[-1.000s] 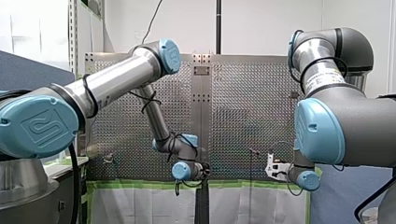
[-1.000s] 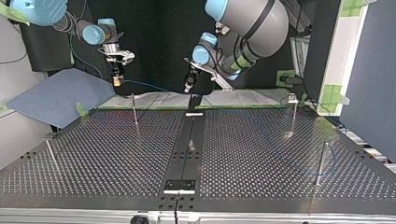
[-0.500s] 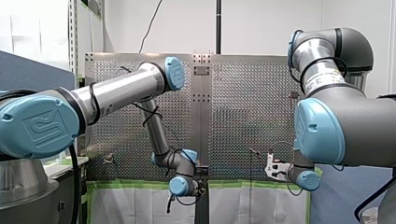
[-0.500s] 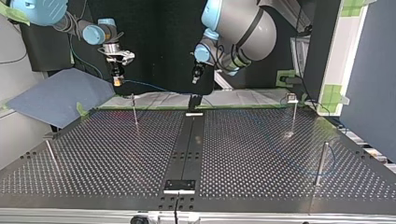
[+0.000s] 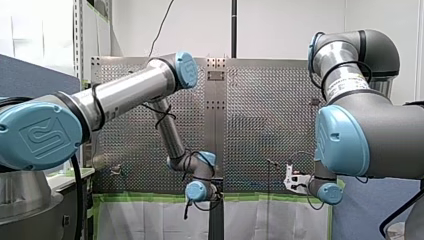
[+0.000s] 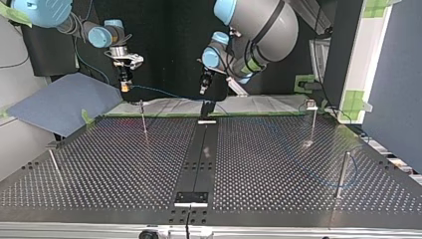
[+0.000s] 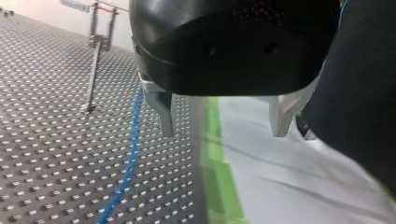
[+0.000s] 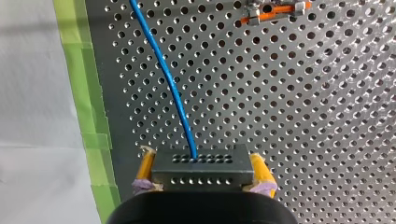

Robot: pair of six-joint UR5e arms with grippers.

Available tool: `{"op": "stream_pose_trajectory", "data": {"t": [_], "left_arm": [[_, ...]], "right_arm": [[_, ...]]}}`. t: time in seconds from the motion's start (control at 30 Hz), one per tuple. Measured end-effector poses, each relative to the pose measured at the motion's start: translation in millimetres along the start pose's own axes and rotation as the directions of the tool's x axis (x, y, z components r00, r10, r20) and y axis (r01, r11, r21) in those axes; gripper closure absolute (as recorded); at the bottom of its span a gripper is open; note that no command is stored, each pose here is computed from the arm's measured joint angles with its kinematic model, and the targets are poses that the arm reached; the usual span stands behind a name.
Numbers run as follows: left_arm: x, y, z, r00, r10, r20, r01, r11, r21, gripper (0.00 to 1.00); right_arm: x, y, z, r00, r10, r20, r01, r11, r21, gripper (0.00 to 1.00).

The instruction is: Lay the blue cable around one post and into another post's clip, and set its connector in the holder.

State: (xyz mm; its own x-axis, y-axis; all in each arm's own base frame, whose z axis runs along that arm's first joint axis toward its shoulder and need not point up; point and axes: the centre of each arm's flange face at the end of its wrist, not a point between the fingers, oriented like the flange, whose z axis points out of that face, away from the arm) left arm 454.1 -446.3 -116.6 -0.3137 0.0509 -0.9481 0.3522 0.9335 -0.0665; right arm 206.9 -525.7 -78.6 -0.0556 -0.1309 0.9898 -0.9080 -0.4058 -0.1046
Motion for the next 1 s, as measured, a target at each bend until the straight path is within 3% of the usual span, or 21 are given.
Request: {"op": "stream_pose_trajectory", "data": {"t": [0.43, 0.73, 1.0], "left_arm": [[-11, 0.5, 3, 0.9997, -0.003, 0.025, 0.004, 0.9994, -0.035, 0.0], [-32, -9.6, 22, 0.9965, -0.015, 0.082, 0.018, 0.9993, -0.033, 0.0], [-42, -4.1, 29, 0.9941, -0.009, 0.108, 0.019, 0.9956, -0.092, 0.0]], "right_arm": [[0, -2.9, 0.1, 1.0, 0.0, 0.001, 0.0, 1.0, 0.006, 1.0], [0, -5.5, 0.3, 1.0, -0.001, 0.002, 0.001, 1.0, 0.01, 1.0], [-1, -8.2, 0.3, 1.0, -0.005, 0.003, 0.005, 0.9999, 0.015, 1.0]]}}
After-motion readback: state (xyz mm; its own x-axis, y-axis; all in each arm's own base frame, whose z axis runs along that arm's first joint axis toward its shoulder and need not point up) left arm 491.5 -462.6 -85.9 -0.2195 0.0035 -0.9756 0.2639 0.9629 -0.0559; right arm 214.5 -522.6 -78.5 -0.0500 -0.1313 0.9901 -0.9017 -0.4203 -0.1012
